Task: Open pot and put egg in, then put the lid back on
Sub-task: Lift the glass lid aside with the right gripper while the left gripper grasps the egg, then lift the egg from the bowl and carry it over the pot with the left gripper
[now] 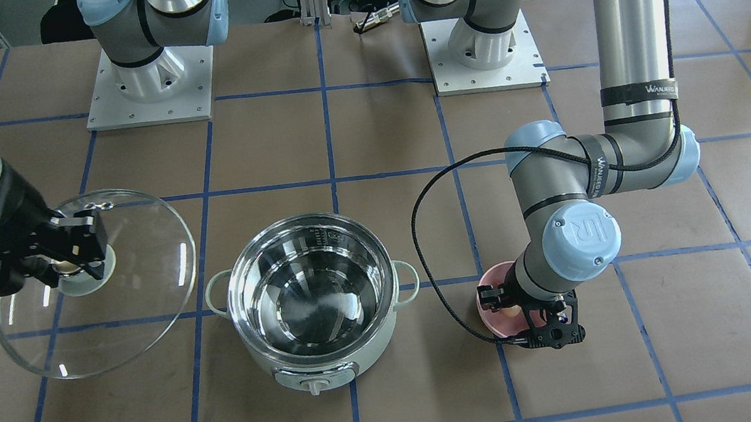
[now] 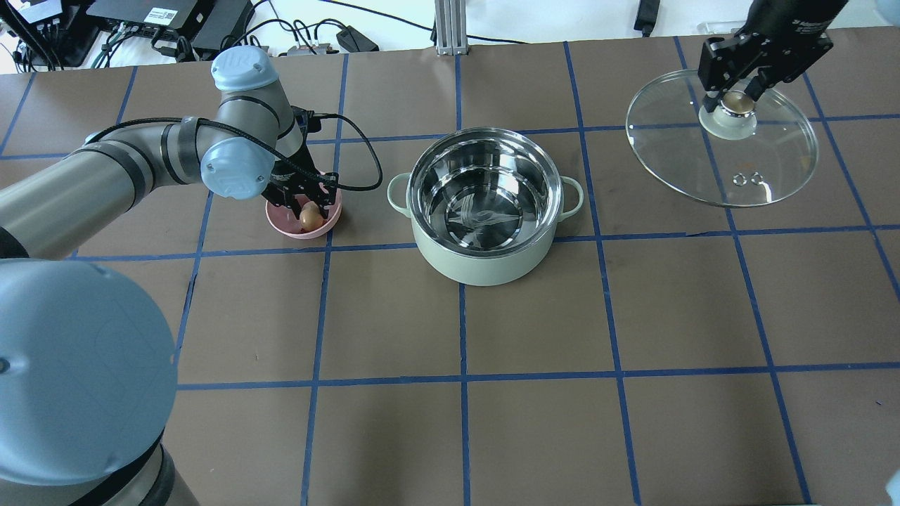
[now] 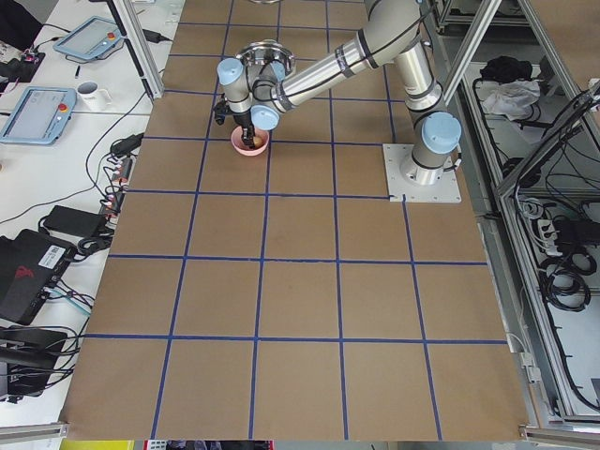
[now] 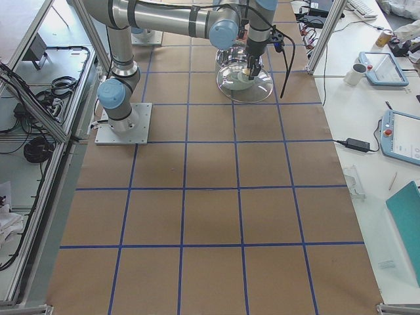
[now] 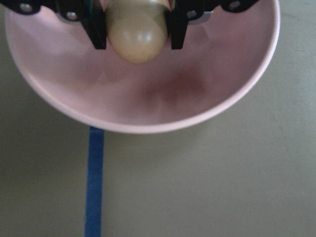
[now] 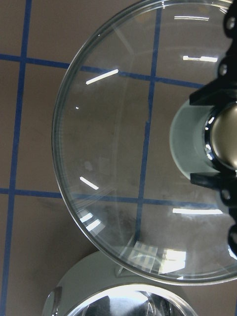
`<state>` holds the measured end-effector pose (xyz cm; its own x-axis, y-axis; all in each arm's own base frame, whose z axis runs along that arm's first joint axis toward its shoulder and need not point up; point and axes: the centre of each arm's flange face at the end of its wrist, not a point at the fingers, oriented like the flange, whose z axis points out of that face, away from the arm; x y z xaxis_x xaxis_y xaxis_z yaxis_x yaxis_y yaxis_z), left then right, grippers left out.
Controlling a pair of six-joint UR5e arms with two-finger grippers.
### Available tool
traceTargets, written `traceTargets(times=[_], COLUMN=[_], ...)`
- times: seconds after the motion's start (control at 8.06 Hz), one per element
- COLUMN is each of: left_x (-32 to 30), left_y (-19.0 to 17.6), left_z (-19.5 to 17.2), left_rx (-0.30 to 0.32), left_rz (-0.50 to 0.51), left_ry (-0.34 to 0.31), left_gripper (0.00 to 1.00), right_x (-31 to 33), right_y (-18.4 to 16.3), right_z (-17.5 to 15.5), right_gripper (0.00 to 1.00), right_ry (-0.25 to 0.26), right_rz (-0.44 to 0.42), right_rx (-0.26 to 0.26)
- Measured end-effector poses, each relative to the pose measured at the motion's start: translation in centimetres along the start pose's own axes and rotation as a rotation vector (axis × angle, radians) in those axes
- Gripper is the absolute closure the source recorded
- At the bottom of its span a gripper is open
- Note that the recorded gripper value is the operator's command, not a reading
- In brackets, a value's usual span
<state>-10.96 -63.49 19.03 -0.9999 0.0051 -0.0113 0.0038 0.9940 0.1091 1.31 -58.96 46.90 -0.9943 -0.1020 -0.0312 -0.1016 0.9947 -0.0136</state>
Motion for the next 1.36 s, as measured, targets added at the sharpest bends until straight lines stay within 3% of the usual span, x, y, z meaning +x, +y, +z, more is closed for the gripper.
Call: traceTargets(times=[0.25,0.5,0.74,1.12,1.36], left_x=[-0.7,-1.0,-0.6,5.6,13.8], left_y=[-0.2,0.1,1.7,4.6,6.9], left_z=[-1.1,-3.8,-9.0,-14.4,-15.1], left_rx=[0.019,0.058,0.126,0.216,0.238], left_rz=[-0.010,-0.022,-0.033,0.027,-0.021], left_ry=[0.000,-0.003,0.000,0.120,0.172], left_gripper=[0.80,0.80,0.84,0.84,0.84], right_x=[2.5,3.1,3.1,3.1,3.2], right_y=[0.9,1.2,1.4,1.4,1.4], right_z=[-0.1,0.3,0.9,1.4,1.4], right_gripper=[1.00,1.00,1.00,1.00,1.00], right_ry=[0.000,-0.009,-0.017,-0.021,-0.016], right_rz=[-0.021,-0.027,-0.026,-0.029,-0.052], right_rx=[-0.011,-0.019,-0.029,-0.031,-0.030])
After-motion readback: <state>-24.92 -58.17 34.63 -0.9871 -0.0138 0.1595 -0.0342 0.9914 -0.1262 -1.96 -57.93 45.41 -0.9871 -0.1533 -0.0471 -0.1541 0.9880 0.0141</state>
